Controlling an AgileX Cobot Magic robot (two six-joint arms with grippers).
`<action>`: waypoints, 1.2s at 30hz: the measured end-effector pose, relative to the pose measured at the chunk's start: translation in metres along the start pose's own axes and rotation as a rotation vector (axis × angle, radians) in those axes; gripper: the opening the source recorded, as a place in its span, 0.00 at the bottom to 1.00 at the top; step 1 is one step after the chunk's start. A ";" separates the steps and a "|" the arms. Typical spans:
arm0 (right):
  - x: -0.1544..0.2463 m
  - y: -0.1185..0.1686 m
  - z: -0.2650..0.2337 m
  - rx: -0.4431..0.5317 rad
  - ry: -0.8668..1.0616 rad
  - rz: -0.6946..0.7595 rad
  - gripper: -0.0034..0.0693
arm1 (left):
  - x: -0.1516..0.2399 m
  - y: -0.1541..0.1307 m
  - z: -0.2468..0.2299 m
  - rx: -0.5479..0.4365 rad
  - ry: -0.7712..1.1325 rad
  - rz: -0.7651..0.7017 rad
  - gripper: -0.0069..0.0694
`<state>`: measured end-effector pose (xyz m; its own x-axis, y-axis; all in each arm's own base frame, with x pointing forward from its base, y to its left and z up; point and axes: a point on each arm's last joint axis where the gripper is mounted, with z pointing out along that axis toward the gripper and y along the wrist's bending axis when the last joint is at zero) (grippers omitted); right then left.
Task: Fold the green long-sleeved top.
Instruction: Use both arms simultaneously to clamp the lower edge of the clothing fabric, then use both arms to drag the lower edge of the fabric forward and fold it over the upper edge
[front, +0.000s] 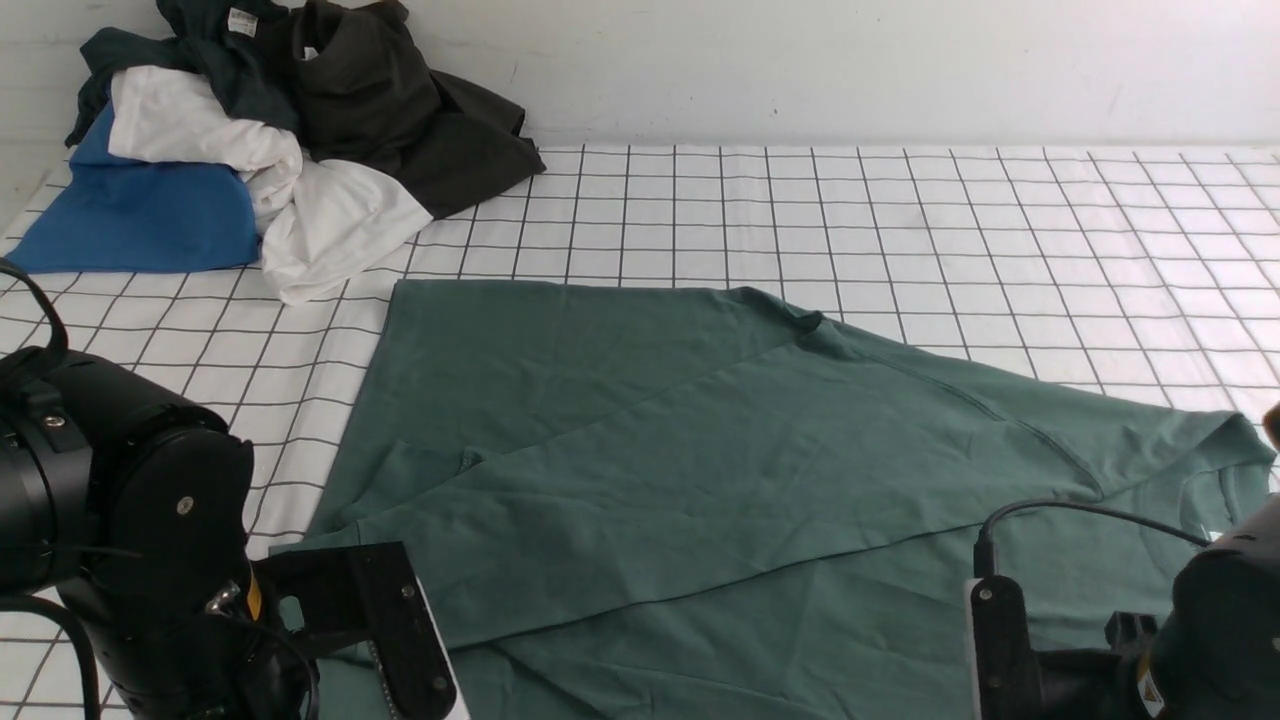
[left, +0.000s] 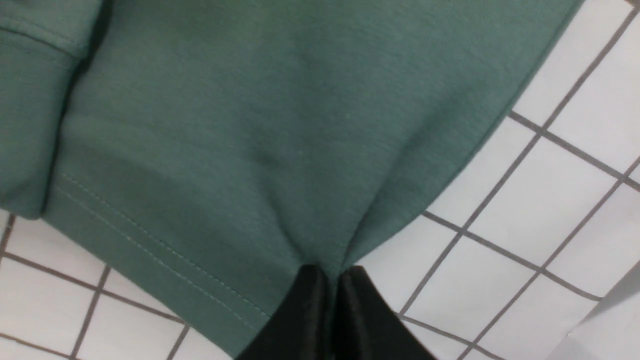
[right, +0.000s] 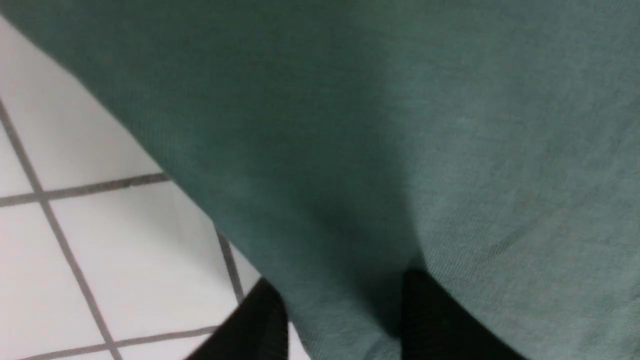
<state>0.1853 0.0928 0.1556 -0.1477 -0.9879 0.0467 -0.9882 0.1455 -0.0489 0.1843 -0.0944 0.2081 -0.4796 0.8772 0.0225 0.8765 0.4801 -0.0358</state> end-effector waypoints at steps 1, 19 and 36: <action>0.000 0.000 0.000 0.003 0.003 -0.005 0.31 | 0.000 0.000 0.000 -0.002 -0.003 0.000 0.09; 0.000 -0.087 -0.086 0.227 -0.116 0.133 0.06 | -0.025 0.055 -0.080 -0.201 -0.176 -0.049 0.11; 0.006 -0.221 -0.110 0.288 -0.282 0.300 0.06 | -0.087 0.200 -0.114 -0.320 -0.267 -0.154 0.11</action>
<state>0.3981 0.0607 0.2761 -0.3675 -0.8866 -0.2809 -0.8463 0.4440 -0.2944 0.4058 -0.0750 0.3130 -0.5625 0.7858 -0.2570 0.7430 0.6168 0.2598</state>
